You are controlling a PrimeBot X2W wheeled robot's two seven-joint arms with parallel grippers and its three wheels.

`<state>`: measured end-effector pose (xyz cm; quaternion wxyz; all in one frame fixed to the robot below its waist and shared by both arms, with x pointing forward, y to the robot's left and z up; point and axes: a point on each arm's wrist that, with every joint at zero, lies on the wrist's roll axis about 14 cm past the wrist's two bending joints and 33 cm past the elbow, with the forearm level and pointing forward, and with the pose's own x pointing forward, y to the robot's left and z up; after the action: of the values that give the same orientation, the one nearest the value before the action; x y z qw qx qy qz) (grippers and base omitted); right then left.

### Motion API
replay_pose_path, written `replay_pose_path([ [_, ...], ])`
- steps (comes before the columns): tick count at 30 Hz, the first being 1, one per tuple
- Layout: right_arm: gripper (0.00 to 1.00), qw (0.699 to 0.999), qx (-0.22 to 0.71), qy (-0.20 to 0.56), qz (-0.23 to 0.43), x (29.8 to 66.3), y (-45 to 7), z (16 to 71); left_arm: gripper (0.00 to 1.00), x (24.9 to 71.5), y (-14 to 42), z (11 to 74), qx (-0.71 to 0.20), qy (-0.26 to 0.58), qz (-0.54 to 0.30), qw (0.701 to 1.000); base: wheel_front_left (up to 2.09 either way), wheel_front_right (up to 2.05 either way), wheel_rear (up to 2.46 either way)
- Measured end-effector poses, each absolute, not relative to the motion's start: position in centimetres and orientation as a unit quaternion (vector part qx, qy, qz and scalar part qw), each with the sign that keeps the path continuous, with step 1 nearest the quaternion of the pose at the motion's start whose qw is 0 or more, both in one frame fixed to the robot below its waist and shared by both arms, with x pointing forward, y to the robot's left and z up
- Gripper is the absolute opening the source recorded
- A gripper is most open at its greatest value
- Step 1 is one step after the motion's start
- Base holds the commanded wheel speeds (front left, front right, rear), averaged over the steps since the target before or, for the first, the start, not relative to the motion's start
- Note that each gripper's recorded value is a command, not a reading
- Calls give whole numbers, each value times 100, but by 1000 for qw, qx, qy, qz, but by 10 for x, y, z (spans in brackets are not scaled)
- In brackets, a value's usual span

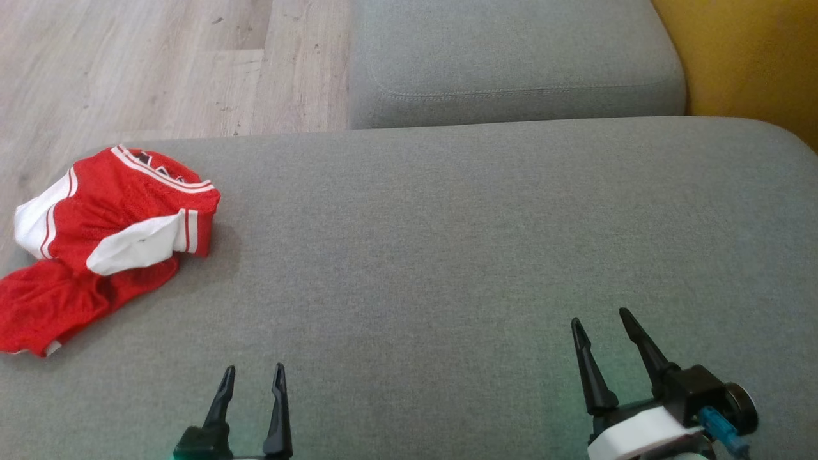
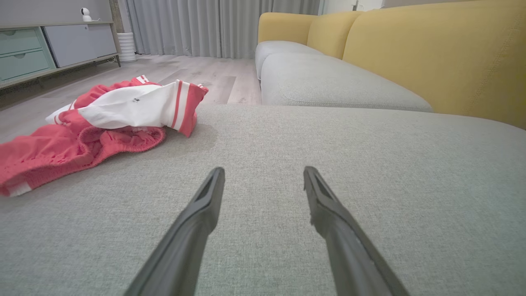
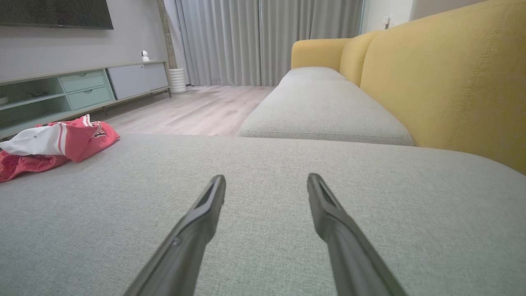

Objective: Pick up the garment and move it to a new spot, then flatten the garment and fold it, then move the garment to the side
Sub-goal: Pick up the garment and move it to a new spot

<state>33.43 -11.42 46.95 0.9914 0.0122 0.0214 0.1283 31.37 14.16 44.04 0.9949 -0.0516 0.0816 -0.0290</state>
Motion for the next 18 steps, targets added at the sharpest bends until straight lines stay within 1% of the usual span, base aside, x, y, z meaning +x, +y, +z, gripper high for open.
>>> replay_pose_path([
  [5, 100, 991, 11, 22, 133, 337, -112, 470, 100, 311, 146, 439, -55, 85, -22, 995, 0, 0, 0],
  [11, 100, 987, 9, 20, 156, 343, -97, 471, 100, 303, 162, 440, -56, 81, 5, 995, 0, 0, 0],
  [18, 100, 975, 12, 23, 221, 347, -56, 471, 100, 279, 202, 444, -54, 72, 74, 993, 0, 0, 0],
])
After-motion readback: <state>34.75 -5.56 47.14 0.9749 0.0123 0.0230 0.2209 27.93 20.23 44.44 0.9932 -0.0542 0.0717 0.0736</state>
